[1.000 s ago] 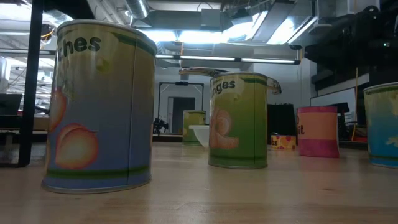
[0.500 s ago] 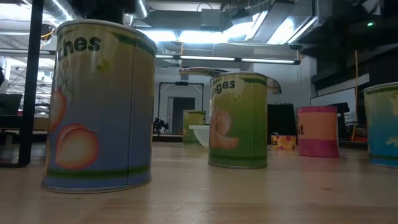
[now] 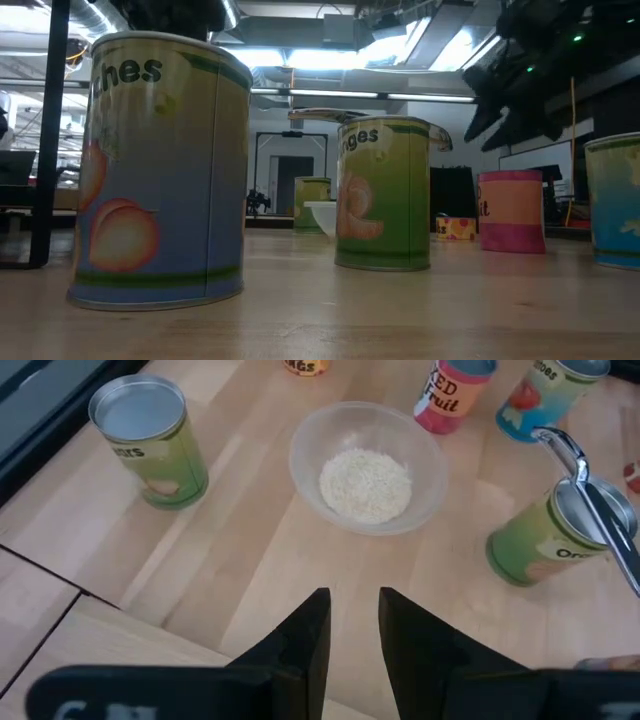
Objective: Pick and place cans onto a shelf
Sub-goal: Put the canned apple on the shelf
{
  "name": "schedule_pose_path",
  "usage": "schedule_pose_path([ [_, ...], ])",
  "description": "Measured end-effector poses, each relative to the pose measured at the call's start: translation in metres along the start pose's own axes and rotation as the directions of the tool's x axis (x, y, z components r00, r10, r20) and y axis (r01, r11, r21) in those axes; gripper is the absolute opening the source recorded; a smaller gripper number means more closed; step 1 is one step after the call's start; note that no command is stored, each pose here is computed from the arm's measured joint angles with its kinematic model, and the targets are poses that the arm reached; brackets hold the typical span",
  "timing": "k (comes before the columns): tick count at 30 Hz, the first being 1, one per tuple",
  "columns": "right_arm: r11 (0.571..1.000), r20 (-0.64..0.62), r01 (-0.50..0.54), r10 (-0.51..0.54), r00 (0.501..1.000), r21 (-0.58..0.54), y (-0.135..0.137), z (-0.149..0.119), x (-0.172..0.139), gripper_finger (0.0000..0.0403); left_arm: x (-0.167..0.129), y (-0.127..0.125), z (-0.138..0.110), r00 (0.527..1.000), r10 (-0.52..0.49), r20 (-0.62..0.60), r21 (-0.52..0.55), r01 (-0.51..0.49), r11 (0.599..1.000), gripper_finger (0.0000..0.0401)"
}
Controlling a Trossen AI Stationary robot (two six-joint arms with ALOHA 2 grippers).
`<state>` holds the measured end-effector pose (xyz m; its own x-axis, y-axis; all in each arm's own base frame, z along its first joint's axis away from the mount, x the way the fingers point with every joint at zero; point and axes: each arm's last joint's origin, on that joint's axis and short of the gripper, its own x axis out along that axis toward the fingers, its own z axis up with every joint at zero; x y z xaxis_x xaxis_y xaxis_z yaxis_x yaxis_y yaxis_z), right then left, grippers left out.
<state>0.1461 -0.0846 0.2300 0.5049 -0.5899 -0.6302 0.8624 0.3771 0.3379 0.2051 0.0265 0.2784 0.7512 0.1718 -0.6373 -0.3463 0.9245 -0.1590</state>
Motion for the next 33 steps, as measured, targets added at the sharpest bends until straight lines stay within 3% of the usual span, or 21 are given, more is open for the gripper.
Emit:
schedule_pose_path([
  [15, 0.987, -0.232, 0.162, -0.156, 0.960, 0.008, -0.014, -0.008, 0.054, 0.0198, 0.000, 0.000, 0.000, 1.000, 0.003, 0.000, 0.000, -0.003, 1.000, 0.0081],
  [33, 0.972, -0.337, 0.233, -0.232, 0.913, -0.039, -0.016, -0.026, 0.096, 0.0198, 0.000, 0.000, 0.000, 1.000, 0.004, -0.001, -0.001, -0.004, 1.000, 0.0081],
])
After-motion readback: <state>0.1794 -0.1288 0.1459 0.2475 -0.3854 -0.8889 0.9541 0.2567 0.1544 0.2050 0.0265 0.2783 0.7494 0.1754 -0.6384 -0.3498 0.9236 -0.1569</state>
